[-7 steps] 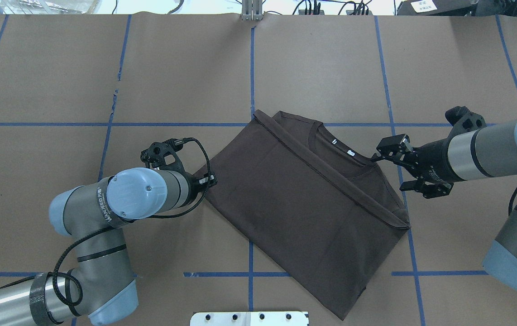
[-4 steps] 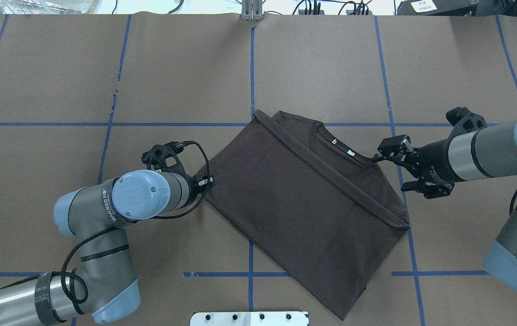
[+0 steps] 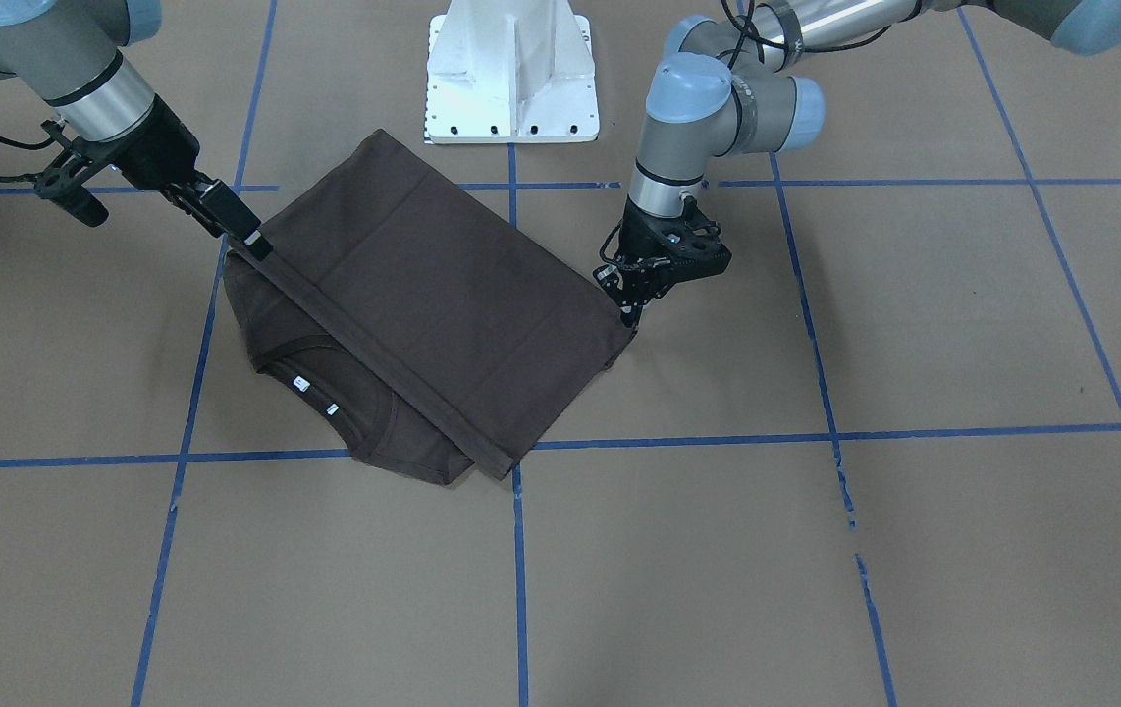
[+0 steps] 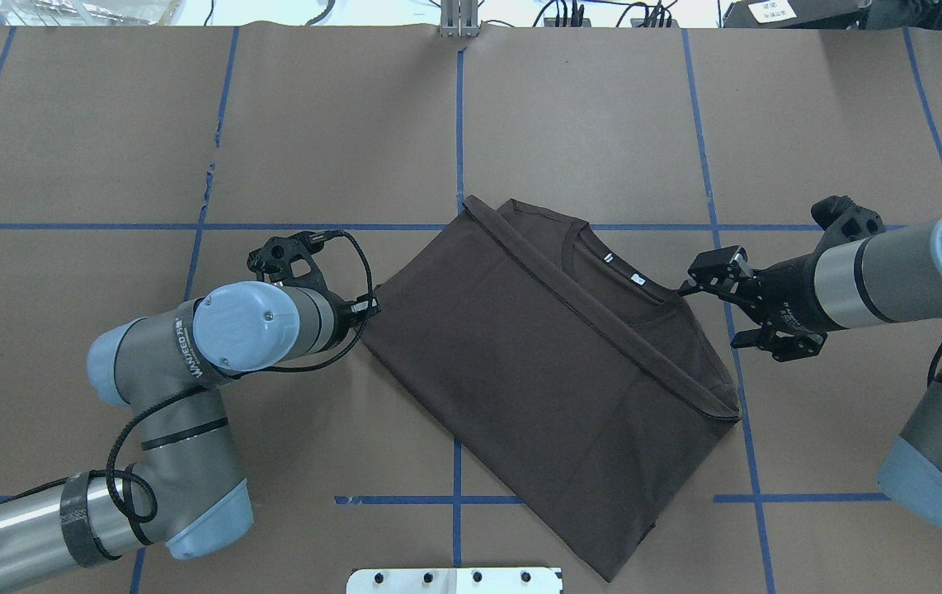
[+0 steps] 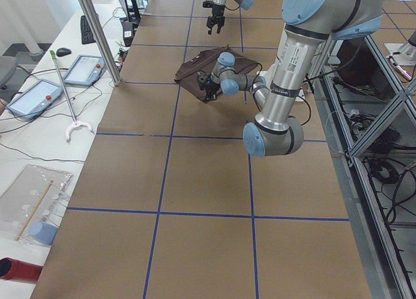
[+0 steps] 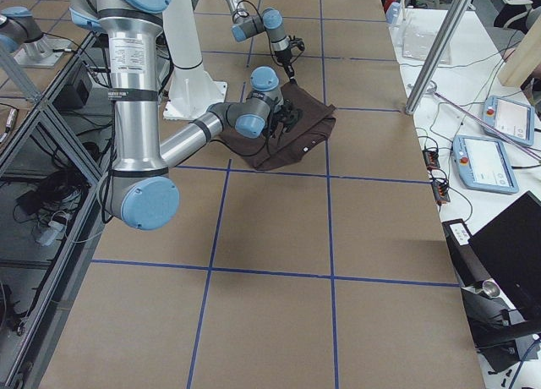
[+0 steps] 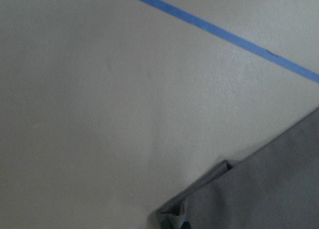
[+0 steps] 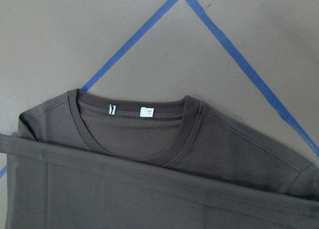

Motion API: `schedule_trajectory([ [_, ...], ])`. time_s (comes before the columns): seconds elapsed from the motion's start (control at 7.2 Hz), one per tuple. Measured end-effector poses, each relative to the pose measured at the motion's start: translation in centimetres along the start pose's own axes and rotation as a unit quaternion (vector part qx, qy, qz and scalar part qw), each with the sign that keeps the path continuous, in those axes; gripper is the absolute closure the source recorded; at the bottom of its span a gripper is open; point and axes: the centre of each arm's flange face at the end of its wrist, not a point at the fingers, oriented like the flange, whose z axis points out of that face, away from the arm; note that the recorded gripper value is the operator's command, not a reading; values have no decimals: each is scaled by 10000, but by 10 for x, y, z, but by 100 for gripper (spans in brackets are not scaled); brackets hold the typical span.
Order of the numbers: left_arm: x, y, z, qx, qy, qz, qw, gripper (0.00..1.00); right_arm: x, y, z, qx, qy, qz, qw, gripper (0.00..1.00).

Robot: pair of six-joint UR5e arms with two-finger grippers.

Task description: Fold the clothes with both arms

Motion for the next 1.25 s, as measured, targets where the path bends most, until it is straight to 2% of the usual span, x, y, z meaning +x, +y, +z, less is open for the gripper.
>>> schedule_trajectory([
  [0.28,-3,-30,0,180,-21,132,9997,100,1,-4,7,89,23,12,10000,0],
  [0.42,3,-62,4,369,16,91,9993,100,-2,-5,10,135,14,9,9999,0],
  [0.69,34,-158,45,872,200,-160,9959,100,-8,-7,16,218,-48,2,9998,0],
  [0.97,68,-245,62,1256,226,-305,9914,100,-20,-6,18,350,-192,-3,9992,0],
  [1.11,80,-266,71,1337,232,-337,9902,57,-27,-7,22,414,-234,-4,9989,0],
  [1.25,80,-279,82,1387,273,-349,9893,39,-37,-7,30,438,-268,-21,9987,0],
])
